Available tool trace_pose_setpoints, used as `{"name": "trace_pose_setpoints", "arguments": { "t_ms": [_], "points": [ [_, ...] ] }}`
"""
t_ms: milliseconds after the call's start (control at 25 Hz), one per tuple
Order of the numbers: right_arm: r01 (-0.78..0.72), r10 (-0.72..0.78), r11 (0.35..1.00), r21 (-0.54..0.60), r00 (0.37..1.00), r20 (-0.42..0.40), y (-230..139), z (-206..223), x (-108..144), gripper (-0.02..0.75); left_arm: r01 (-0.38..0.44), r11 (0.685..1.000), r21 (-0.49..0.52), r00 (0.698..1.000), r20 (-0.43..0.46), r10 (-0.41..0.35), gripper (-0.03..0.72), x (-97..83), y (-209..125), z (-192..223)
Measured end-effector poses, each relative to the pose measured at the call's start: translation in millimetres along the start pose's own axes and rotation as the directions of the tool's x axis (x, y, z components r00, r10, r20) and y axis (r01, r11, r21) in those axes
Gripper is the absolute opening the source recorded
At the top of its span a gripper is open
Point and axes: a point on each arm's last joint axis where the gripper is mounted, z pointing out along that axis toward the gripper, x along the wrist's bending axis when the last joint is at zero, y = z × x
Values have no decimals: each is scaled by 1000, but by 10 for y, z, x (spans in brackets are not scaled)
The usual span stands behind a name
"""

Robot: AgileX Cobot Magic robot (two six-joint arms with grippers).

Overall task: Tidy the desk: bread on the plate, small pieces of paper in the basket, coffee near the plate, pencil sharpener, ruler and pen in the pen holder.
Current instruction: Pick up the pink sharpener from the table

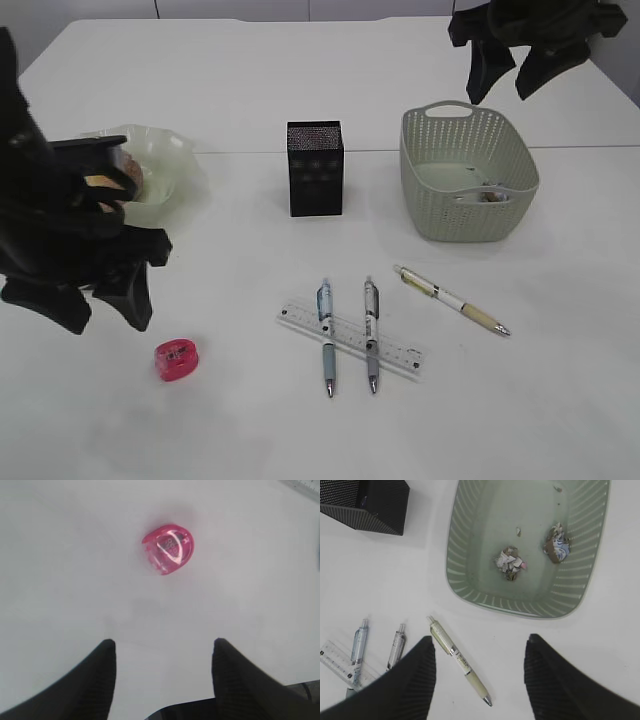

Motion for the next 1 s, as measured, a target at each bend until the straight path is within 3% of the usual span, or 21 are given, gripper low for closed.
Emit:
{"name": "trace_pose_setpoints", "arguments": {
  "t_ms": [80,280,640,1000],
  "points": [
    [-4,4,1000,0,1000,-10,0,0,7,417,0,1000,28,1000,-14,1,448,-79,106,86],
    [-17,17,1000,2,999,-48,-1,-2,42,417,93,994,55,994,-55,-90,445,-164,298,318],
    [-28,28,1000,4,996,-80,-1,-4,71,417,224,973,60,974,-25,-223,445,-219,367,553],
    [-28,29,1000,4,996,-82,-1,-4,72,417,254,962,96,966,-63,-249,496,-202,391,776]
  ]
}}
